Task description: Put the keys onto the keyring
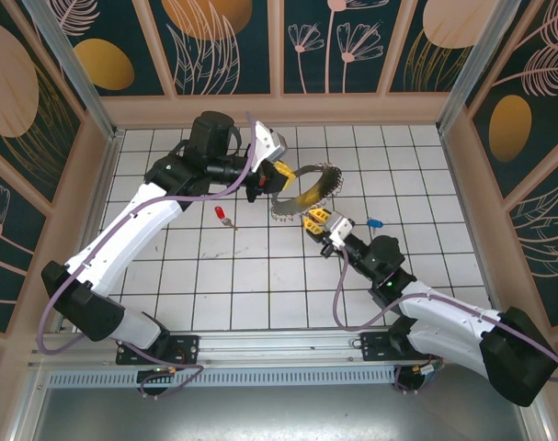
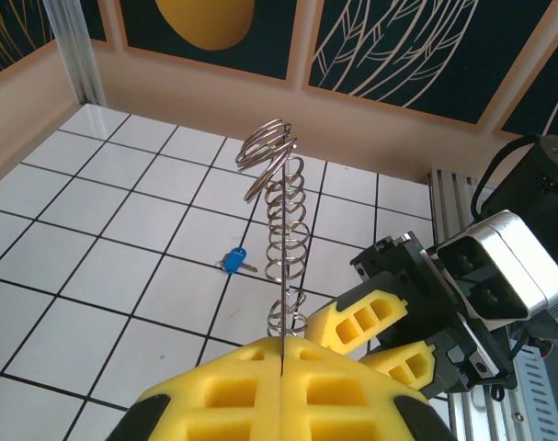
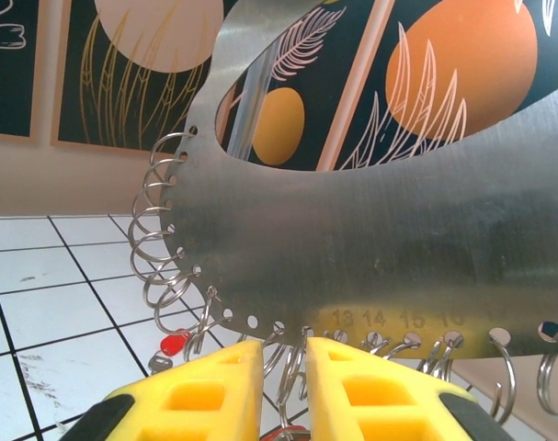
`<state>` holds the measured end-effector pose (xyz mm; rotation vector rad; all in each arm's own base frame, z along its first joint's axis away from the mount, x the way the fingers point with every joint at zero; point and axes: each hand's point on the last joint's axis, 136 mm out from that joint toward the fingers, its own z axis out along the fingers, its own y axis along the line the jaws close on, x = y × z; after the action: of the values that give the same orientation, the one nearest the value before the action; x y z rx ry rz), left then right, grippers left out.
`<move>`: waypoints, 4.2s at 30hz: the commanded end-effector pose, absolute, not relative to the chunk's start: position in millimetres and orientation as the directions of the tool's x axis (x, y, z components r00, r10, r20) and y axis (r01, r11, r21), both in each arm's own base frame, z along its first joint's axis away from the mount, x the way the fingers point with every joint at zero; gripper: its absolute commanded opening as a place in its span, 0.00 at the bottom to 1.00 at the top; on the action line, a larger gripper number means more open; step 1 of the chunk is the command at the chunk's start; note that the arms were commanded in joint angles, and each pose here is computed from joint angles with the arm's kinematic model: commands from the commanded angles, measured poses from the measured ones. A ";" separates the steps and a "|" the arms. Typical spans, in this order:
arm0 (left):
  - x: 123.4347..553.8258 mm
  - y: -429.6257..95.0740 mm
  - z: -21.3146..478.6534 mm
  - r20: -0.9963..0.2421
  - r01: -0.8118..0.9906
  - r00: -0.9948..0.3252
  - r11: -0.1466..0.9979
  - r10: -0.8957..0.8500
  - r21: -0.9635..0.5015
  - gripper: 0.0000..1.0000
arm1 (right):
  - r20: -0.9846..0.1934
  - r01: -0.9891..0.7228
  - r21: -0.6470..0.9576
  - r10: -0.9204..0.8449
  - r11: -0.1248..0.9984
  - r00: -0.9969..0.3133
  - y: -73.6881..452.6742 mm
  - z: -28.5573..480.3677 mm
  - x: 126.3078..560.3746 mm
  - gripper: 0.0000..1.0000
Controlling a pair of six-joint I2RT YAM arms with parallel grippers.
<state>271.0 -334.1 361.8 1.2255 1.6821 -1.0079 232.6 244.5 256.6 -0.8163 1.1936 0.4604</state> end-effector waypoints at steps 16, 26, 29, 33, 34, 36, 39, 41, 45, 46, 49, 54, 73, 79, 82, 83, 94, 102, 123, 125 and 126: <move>273.8 -332.5 379.0 -0.936 0.965 -0.181 0.238 0.303 -0.110 0.00 | -0.943 -0.675 -0.307 -0.122 0.671 0.309 239.2 253.3 233.7 0.19; 278.3 -334.9 378.5 -0.922 0.959 -0.215 0.249 0.321 -0.137 0.00 | -0.940 -0.700 -0.315 -0.106 0.641 0.325 245.1 257.5 227.9 0.15; 278.6 -334.5 379.5 -0.923 0.958 -0.217 0.252 0.319 -0.139 0.00 | -0.938 -0.708 -0.317 -0.099 0.631 0.331 248.8 259.9 227.2 0.16; 278.5 -334.6 380.1 -0.922 0.957 -0.221 0.254 0.317 -0.142 0.00 | -0.935 -0.707 -0.324 -0.099 0.629 0.340 252.1 261.7 229.0 0.16; 278.7 -334.5 380.3 -0.922 0.956 -0.222 0.255 0.316 -0.143 0.00 | -0.935 -0.705 -0.324 -0.101 0.630 0.340 252.6 261.5 230.4 0.16; 278.7 -334.6 380.2 -0.922 0.956 -0.225 0.255 0.316 -0.146 0.00 | -0.935 -0.699 -0.323 -0.099 0.638 0.341 252.8 262.1 232.7 0.17; 278.9 -334.5 381.9 -0.923 0.956 -0.224 0.256 0.313 -0.145 0.00 | -0.934 -0.699 -0.325 -0.102 0.637 0.342 254.9 261.6 234.6 0.17; 279.2 -334.4 382.8 -0.924 0.955 -0.224 0.258 0.311 -0.145 0.00 | -0.934 -0.701 -0.324 -0.096 0.636 0.345 256.1 263.0 235.0 0.16; 279.3 -334.2 383.8 -0.925 0.955 -0.222 0.259 0.309 -0.142 0.00 | -0.933 -0.700 -0.319 -0.080 0.639 0.352 256.6 266.5 235.2 0.15; 279.3 -334.2 383.4 -0.924 0.955 -0.224 0.260 0.309 -0.144 0.00 | -0.933 -0.702 -0.315 -0.073 0.638 0.352 257.3 267.8 234.7 0.15; 279.6 -334.6 383.4 -0.924 0.954 -0.229 0.261 0.307 -0.150 0.00 | -0.932 -0.697 -0.314 -0.069 0.645 0.356 257.0 268.8 235.8 0.15; 278.1 -334.3 385.5 -0.925 0.953 -0.233 0.261 0.300 -0.155 0.00 | -0.933 -0.689 -0.313 -0.074 0.654 0.353 257.5 267.6 239.8 0.15; 278.4 -333.5 384.4 -0.923 0.951 -0.238 0.266 0.301 -0.158 0.00 | -0.917 -0.674 -0.373 -0.139 0.638 0.375 258.3 264.7 239.9 0.19; 278.1 -332.9 385.5 -0.924 0.950 -0.237 0.269 0.300 -0.157 0.00 | -0.913 -0.658 -0.388 -0.169 0.645 0.372 253.1 261.3 240.1 0.19; 278.1 -333.2 385.9 -0.924 0.951 -0.236 0.267 0.300 -0.156 0.00 | -0.911 -0.659 -0.393 -0.174 0.642 0.373 252.6 260.3 239.2 0.16; 278.2 -333.3 386.0 -0.924 0.951 -0.237 0.267 0.299 -0.157 0.00 | -0.911 -0.658 -0.393 -0.174 0.642 0.374 252.6 260.8 239.5 0.15; 277.5 -332.9 387.5 -0.925 0.950 -0.240 0.268 0.294 -0.161 0.00 | -0.905 -0.634 -0.398 -0.172 0.664 0.388 254.7 265.8 247.0 0.13; 278.1 -333.3 387.7 -0.926 0.949 -0.240 0.269 0.292 -0.161 0.00 | -0.905 -0.638 -0.394 -0.159 0.662 0.394 257.8 269.9 247.9 0.14; 278.5 -331.7 389.1 -0.932 0.947 -0.234 0.280 0.277 -0.155 0.00 | -0.924 -0.666 -0.325 -0.075 0.671 0.375 265.9 275.9 242.1 0.18; 278.9 -331.8 388.3 -0.931 0.947 -0.237 0.282 0.278 -0.156 0.00 | -0.924 -0.660 -0.319 -0.069 0.680 0.376 265.3 276.8 242.7 0.19; 278.9 -331.6 389.4 -0.932 0.947 -0.234 0.282 0.276 -0.154 0.00 | -0.923 -0.655 -0.319 -0.068 0.685 0.378 264.7 277.8 243.4 0.19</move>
<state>281.5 -331.8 365.4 1.1452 1.7824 -0.9897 242.4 264.8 246.9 -0.8343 1.2106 0.4073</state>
